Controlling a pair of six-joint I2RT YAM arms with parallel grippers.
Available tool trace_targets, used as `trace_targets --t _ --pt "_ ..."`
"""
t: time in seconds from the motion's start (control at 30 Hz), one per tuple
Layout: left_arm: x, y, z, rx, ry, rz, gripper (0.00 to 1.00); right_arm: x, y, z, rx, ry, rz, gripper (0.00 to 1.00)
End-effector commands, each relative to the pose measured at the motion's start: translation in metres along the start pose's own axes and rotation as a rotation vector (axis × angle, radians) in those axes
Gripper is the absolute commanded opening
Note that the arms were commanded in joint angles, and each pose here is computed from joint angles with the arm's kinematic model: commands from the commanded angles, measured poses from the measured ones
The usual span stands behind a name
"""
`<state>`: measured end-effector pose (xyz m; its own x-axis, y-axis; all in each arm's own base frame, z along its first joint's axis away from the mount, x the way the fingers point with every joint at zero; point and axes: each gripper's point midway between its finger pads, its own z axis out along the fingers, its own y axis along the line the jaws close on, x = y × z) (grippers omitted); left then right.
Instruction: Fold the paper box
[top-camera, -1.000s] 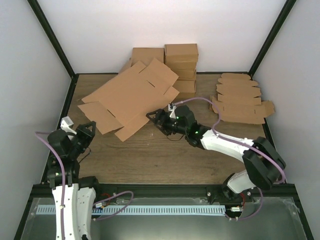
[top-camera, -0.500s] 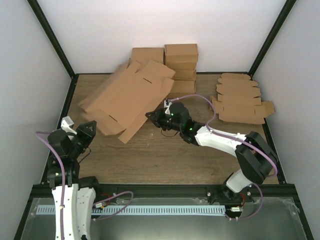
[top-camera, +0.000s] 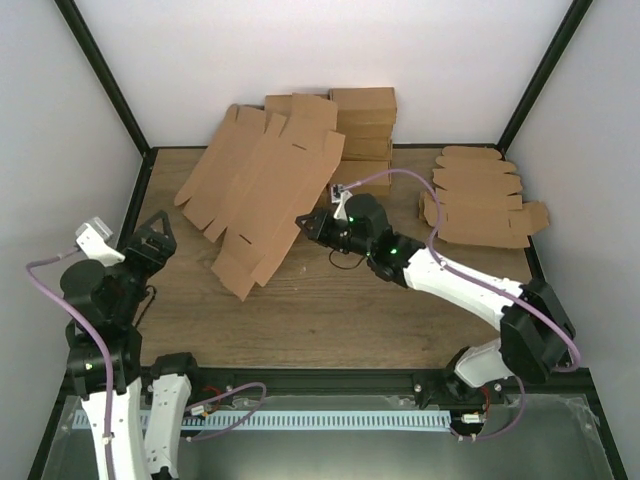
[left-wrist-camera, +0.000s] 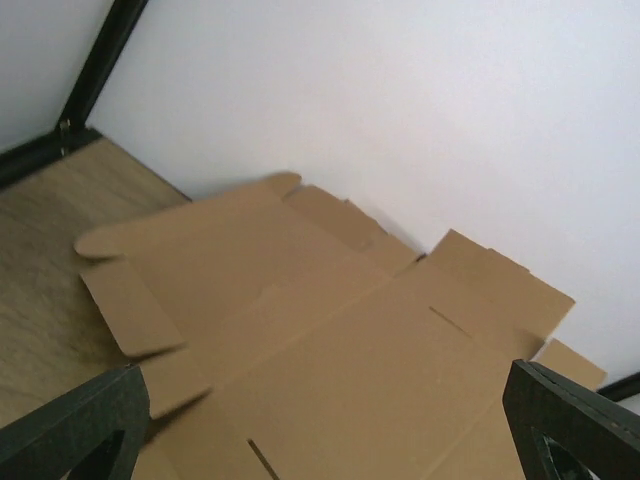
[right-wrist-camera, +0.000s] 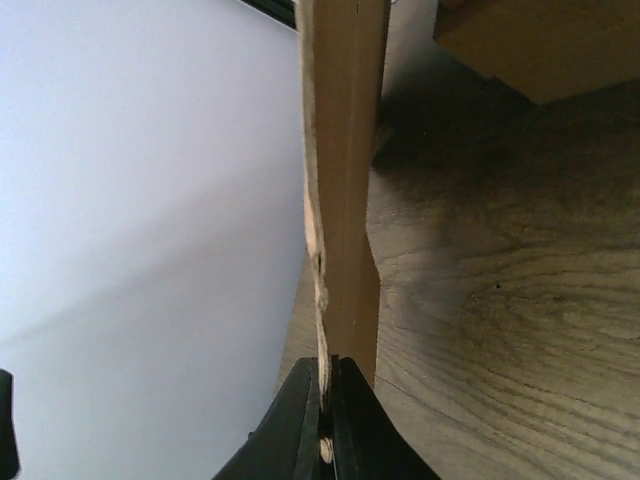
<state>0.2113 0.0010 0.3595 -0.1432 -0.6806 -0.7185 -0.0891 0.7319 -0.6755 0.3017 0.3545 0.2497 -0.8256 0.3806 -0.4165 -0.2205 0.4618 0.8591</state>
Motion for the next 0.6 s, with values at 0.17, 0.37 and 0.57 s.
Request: trace_targets --t 0.17,0.37,0.57 --pt "-0.006 0.006 0.018 -0.062 0.033 0.174 1.0 0.003 0.03 -0.048 0.014 0.064 -0.233 0.01" --pt "0.006 0.011 0.035 -0.057 0.1 0.181 1.0 0.024 -0.001 -0.085 0.115 0.145 -0.249 0.01" --pt "0.013 0.018 0.043 -0.061 0.115 0.186 1.0 0.027 -0.048 -0.124 0.294 0.135 -0.197 0.01"
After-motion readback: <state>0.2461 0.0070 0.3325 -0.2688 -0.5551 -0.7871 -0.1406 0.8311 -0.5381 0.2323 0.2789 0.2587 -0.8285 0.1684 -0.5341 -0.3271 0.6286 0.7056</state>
